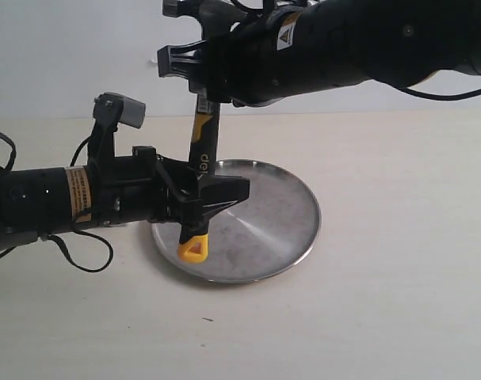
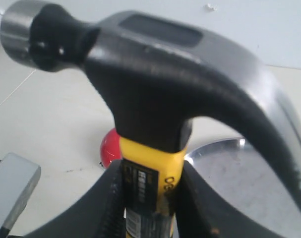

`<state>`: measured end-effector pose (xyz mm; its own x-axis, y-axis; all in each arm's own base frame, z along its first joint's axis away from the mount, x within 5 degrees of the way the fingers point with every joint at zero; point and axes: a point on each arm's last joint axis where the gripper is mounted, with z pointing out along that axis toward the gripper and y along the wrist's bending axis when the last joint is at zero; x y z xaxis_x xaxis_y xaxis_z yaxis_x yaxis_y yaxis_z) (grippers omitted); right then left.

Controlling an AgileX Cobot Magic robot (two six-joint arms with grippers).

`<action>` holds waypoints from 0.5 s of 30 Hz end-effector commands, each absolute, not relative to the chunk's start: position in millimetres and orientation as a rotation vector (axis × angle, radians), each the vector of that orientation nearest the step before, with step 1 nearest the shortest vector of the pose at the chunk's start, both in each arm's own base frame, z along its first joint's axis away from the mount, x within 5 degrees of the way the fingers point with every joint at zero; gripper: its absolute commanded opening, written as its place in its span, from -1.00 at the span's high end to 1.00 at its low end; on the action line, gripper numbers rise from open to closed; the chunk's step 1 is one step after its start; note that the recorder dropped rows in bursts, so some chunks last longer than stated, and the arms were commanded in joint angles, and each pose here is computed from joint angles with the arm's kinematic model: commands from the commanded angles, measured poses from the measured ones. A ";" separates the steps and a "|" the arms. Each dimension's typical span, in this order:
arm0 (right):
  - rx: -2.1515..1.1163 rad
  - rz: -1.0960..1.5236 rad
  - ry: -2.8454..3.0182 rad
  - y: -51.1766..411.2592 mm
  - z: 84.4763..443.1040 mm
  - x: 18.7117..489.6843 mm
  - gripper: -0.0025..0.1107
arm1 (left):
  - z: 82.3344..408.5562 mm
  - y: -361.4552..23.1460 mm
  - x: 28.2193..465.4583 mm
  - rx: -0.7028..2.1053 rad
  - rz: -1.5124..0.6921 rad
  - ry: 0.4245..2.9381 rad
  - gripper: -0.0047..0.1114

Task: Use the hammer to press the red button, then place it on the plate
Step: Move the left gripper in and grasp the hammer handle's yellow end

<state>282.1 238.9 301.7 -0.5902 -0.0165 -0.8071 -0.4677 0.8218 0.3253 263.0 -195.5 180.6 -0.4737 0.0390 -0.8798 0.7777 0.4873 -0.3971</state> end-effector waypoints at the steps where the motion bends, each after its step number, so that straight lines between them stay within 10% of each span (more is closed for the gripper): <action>1: -0.333 0.710 2.039 241.3 321.0 279.2 0.96 | 179.3 -198.1 264.9 0.658 -1.099 1.828 -0.09; 8: -0.338 0.705 2.049 241.1 320.1 278.9 0.96 | 181.6 -200.1 262.3 0.681 -1.144 1.791 0.93; 15: -0.384 0.665 2.054 240.1 318.7 278.5 0.89 | 183.5 -201.7 259.1 0.713 -1.182 1.764 0.92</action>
